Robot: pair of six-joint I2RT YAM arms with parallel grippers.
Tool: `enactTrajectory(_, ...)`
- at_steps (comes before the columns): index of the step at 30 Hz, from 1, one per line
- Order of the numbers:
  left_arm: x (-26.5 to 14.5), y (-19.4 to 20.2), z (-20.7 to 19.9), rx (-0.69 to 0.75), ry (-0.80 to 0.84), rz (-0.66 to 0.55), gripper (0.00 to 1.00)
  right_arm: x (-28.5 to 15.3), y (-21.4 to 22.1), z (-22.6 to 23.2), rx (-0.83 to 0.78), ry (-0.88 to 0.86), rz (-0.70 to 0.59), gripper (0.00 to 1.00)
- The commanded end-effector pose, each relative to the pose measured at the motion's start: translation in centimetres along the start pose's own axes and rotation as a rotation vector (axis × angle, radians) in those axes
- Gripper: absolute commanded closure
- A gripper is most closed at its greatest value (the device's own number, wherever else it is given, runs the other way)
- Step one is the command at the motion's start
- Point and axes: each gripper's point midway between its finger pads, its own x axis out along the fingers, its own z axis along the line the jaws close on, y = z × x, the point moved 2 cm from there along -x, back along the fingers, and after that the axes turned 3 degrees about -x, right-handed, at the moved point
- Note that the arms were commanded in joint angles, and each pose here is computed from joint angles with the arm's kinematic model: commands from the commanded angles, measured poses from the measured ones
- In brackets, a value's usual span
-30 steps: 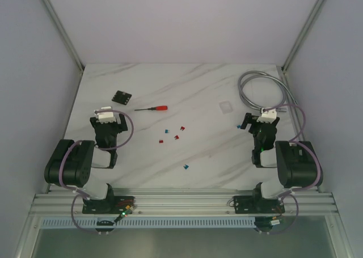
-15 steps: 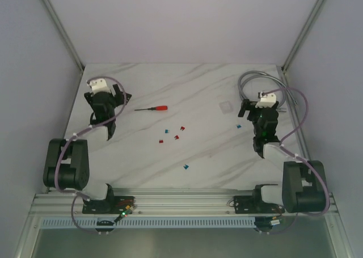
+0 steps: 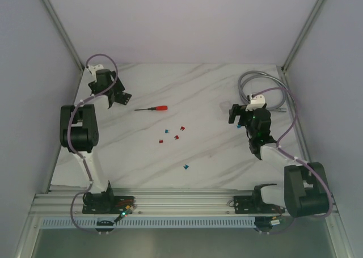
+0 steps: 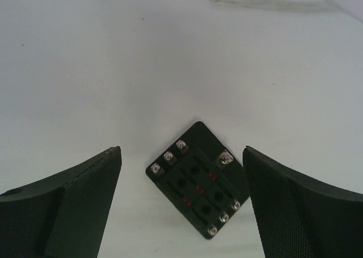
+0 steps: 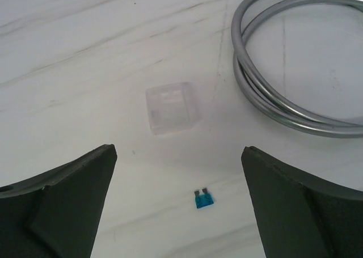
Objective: Snap on the fuse box
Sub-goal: Pick up the fuse box base from the center of the board.
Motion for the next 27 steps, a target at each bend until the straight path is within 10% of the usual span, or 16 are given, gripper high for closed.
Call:
enactTrajectory(1, 1.9, 2.6, 0.2, -0.023, -0.077, 0.118, 0.04, -0.3, -0.8, 0.6, 0.002, -0.031, -0.02, 0.0)
enactTrajectory(18, -0.4, 6.2, 2.4, 0.064, -0.246, 0.241, 0.07, -0.9, -0.3, 0.2, 0.01, -0.001, -0.007, 0.0)
enactTrajectory(27, -0.8, 6.4, 2.7, 0.026, -0.188, 0.29, 0.25, -1.0, -0.1, 0.2, 0.017, -0.002, -0.003, 0.0)
